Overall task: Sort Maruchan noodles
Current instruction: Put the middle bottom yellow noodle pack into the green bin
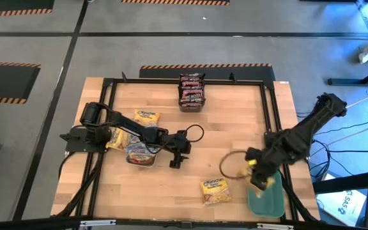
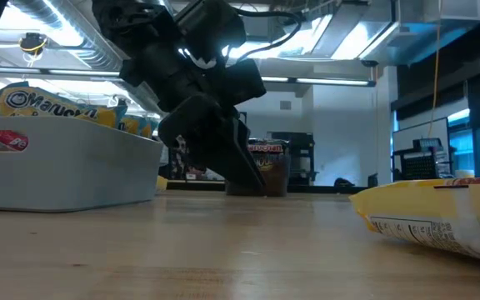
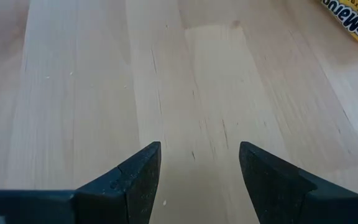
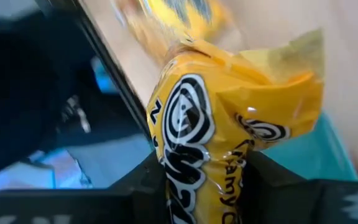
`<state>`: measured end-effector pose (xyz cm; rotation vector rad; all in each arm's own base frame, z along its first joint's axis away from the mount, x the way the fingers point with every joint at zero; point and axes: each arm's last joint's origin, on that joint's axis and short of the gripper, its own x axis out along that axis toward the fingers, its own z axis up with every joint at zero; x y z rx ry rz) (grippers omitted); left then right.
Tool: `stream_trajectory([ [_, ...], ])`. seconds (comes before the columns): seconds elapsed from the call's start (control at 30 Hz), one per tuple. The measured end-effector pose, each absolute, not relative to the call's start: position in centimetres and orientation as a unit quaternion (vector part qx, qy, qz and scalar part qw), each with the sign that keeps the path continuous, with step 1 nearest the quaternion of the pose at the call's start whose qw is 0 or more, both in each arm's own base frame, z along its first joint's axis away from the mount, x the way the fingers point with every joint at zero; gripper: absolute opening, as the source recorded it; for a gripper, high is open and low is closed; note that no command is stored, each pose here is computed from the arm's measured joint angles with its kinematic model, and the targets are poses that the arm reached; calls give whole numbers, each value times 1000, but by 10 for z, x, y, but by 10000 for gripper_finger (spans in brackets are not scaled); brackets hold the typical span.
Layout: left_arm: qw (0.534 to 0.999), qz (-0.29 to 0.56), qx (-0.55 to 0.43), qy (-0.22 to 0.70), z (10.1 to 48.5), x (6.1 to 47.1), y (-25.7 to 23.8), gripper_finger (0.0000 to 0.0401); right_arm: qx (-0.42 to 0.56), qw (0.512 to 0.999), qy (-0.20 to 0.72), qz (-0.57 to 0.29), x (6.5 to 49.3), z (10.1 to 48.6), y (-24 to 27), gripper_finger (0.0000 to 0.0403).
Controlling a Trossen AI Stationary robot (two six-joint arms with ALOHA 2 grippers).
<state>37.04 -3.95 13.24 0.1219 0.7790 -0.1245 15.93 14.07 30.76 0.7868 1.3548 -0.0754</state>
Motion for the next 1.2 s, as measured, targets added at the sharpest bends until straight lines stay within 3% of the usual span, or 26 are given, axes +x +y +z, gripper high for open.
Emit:
stream_trajectory([
  [0.13, 922, -61, 59, 378, 133, 371, -40, 213, 327, 676, 658, -64, 138, 302, 152, 103],
  [0.67, 922, -62, 58, 377, 133, 371, -40, 213, 118, 665, 734, -63, 121, 231, 164, 110],
  [1.0, 922, -62, 58, 377, 133, 371, -40, 213, 92, 679, 719, -111, 123, 203, 162, 111],
  [1.2, 922, -62, 58, 377, 133, 371, -40, 213, 88, 682, 716, -116, 124, 190, 163, 159],
])
